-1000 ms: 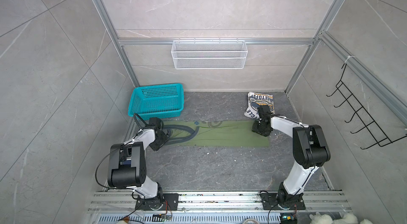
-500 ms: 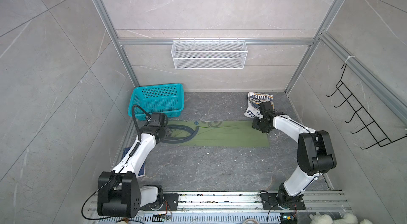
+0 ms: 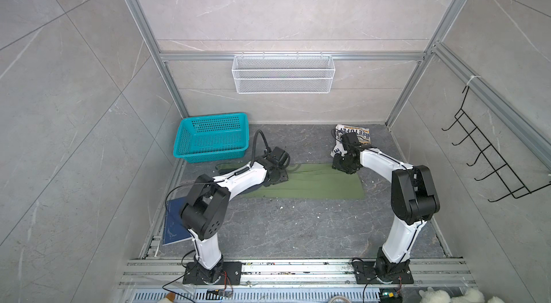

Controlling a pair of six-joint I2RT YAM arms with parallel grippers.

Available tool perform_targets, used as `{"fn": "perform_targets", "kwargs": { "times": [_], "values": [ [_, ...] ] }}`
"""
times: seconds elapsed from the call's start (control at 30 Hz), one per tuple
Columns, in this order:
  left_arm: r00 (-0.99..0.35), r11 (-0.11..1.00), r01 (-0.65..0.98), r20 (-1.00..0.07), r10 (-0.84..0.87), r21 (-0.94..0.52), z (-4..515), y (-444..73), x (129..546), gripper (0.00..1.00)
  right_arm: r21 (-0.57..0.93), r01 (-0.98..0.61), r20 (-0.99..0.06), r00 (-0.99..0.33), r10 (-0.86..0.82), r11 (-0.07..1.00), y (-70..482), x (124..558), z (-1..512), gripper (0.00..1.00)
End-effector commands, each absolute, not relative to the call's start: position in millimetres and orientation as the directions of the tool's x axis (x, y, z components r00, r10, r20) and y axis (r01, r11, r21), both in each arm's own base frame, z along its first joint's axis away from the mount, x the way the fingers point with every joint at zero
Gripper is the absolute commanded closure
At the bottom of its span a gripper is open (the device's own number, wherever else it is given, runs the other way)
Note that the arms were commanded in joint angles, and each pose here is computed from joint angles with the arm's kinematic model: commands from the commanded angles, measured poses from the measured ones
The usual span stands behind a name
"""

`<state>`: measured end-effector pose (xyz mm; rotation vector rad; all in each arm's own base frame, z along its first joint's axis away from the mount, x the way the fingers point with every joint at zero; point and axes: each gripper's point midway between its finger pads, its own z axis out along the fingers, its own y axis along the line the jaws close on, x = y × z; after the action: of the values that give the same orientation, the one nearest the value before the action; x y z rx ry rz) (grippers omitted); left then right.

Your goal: Fold and stack the tank tops

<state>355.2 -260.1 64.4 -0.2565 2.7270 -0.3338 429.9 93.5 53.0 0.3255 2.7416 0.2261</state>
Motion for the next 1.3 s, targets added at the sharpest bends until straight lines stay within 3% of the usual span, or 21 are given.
{"fn": "perform_targets", "kwargs": {
  "times": [0.0,0.3,0.6,0.97,1.17,1.27],
  "values": [
    [-0.911,0.95,-0.173,-0.324,-0.255,-0.261,54.7,-260.8,371.1,0.37,0.19,0.176,-0.304,-0.925,0.228,0.966,98.9,432.7,45.4,0.48],
    [-0.915,0.96,-0.251,-0.295,-0.277,-0.122,13.9,-206.8,364.3,0.36,0.107,0.254,-0.176,-0.947,0.269,0.961,88.8,411.5,6.7,0.49],
    [-0.949,0.985,-0.133,-0.273,-0.157,-0.106,5.8,-208.6,353.3,0.36,0.083,0.351,-0.126,-0.925,0.359,0.933,72.3,326.5,8.4,0.5],
    [-0.958,0.968,0.173,-0.257,0.123,-0.182,2.7,-326.6,354.4,0.36,0.107,0.343,-0.118,-0.928,0.355,0.933,70.7,219.8,31.6,0.5],
    [-0.917,0.911,0.347,-0.286,0.279,-0.223,18.1,-398.6,338.2,0.36,0.145,0.286,-0.242,-0.918,0.314,0.947,68.1,226.1,79.9,0.5],
    [-0.909,0.916,0.349,-0.308,0.28,-0.199,36.4,-398.4,339.8,0.36,0.117,0.26,-0.265,-0.922,0.282,0.959,67.8,239.3,82.8,0.5]
  ]
}}
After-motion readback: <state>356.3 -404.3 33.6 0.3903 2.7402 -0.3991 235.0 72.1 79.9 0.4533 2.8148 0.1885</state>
